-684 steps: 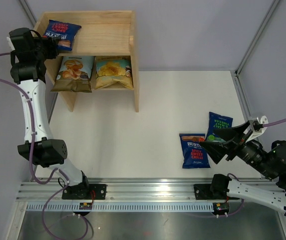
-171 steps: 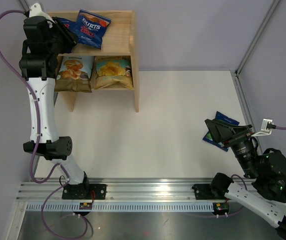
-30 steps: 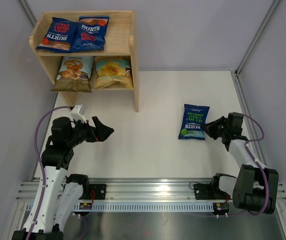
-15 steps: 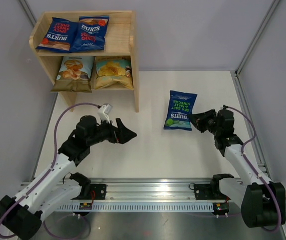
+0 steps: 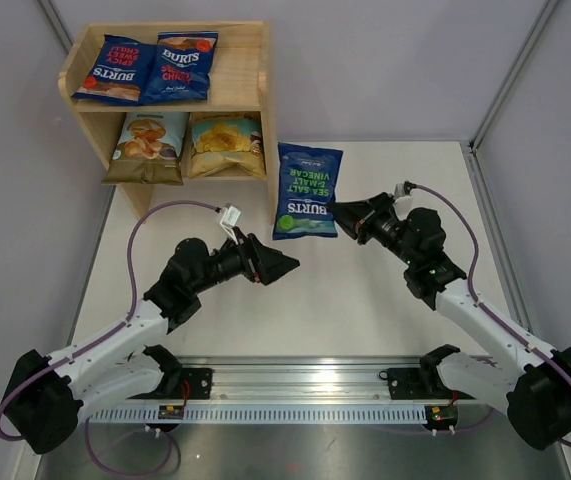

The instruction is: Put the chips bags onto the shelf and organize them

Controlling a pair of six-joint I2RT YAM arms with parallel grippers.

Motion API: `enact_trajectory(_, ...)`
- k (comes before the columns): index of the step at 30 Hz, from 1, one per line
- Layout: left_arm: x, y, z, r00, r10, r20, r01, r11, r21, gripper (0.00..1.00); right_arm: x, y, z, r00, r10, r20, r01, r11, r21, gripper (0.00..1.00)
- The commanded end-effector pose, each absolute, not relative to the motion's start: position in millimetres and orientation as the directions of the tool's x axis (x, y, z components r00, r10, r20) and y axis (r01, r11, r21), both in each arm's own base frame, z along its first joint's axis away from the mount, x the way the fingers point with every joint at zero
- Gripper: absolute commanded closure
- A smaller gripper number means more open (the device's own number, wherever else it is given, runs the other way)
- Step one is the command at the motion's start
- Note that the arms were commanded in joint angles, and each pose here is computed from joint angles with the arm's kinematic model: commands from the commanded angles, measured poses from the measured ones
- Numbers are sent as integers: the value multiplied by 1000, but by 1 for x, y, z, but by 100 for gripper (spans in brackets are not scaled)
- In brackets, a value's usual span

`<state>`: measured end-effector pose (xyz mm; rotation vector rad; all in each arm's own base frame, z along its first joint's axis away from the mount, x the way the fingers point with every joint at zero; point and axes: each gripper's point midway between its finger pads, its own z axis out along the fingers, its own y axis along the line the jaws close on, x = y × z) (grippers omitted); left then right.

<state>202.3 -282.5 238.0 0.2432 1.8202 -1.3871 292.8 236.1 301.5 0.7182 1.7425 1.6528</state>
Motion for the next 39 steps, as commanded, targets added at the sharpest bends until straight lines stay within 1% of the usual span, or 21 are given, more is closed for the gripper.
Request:
enact_trajectory(1, 210, -286, 288, -547, -419, -725, 673, 296, -678, 1, 282, 258, 361, -700, 711, -59, -157, -73, 985, 100)
enact_trajectory(6, 213, -281, 296, -512, -438, -739, 680, 319, -660, 1, 258, 284, 379, -758, 648, -79, -189, -102, 977, 100)
enact_trajectory(9, 209, -276, 305, -482, -458, -747, 700, 311, -643, 1, 247, 296, 384, -780, 620, -85, -198, -116, 973, 100)
enact_trajectory(17, 194, -259, 332, -392, -509, -767, 757, 295, -583, 1, 234, 308, 372, -798, 595, -93, -185, -94, 978, 100)
enact_trajectory(21, 190, -245, 341, -341, -554, -759, 756, 318, -572, 1, 228, 312, 373, -806, 584, -98, -190, -98, 977, 100)
enact_trajectory(22, 189, -240, 347, -324, -574, -752, 757, 320, -570, 2, 226, 312, 376, -807, 582, -102, -197, -102, 975, 100)
enact_trajectory(24, 188, -237, 349, -314, -583, -749, 758, 321, -567, 9, 222, 317, 379, -814, 571, -110, -204, -103, 974, 100)
enact_trajectory(25, 188, -238, 349, -318, -581, -749, 759, 316, -568, 18, 220, 318, 382, -815, 568, -117, -214, -106, 971, 100)
enact_trajectory(26, 187, -239, 350, -320, -578, -751, 761, 315, -567, 23, 218, 321, 382, -819, 561, -121, -215, -105, 971, 100)
enact_trajectory(27, 187, -239, 353, -321, -577, -751, 765, 310, -565, 31, 218, 322, 382, -820, 560, -121, -215, -105, 971, 100)
enact_trajectory(28, 186, -241, 353, -329, -572, -752, 766, 304, -566, 50, 217, 323, 383, -821, 558, -124, -218, -106, 970, 100)
enact_trajectory(29, 186, -243, 351, -337, -563, -754, 765, 303, -568, 56, 216, 324, 383, -822, 555, -124, -219, -107, 970, 100)
enact_trajectory(31, 184, -244, 353, -342, -557, -757, 773, 291, -563, 64, 214, 325, 383, -824, 552, -128, -225, -110, 968, 100)
enact_trajectory(32, 184, -245, 354, -341, -557, -757, 775, 289, -562, 73, 214, 325, 383, -823, 553, -132, -229, -110, 967, 100)
enact_trajectory(34, 184, -244, 353, -341, -556, -758, 775, 291, -562, 78, 213, 322, 383, -817, 559, -142, -239, -104, 965, 100)
enact_trajectory(35, 182, -244, 354, -338, -553, -761, 779, 290, -557, 82, 213, 319, 385, -807, 570, -152, -254, -103, 962, 100)
enact_trajectory(36, 182, -244, 354, -338, -551, -763, 780, 289, -555, 82, 212, 317, 386, -802, 575, -162, -265, -99, 959, 97)
enact_trajectory(37, 180, -245, 354, -338, -543, -769, 787, 285, -547, 82, 213, 315, 383, -790, 586, -184, -281, -79, 956, 87)
enact_trajectory(39, 176, -246, 357, -337, -530, -778, 800, 275, -534, 86, 214, 308, 382, -766, 612, -196, -286, -51, 957, 76)
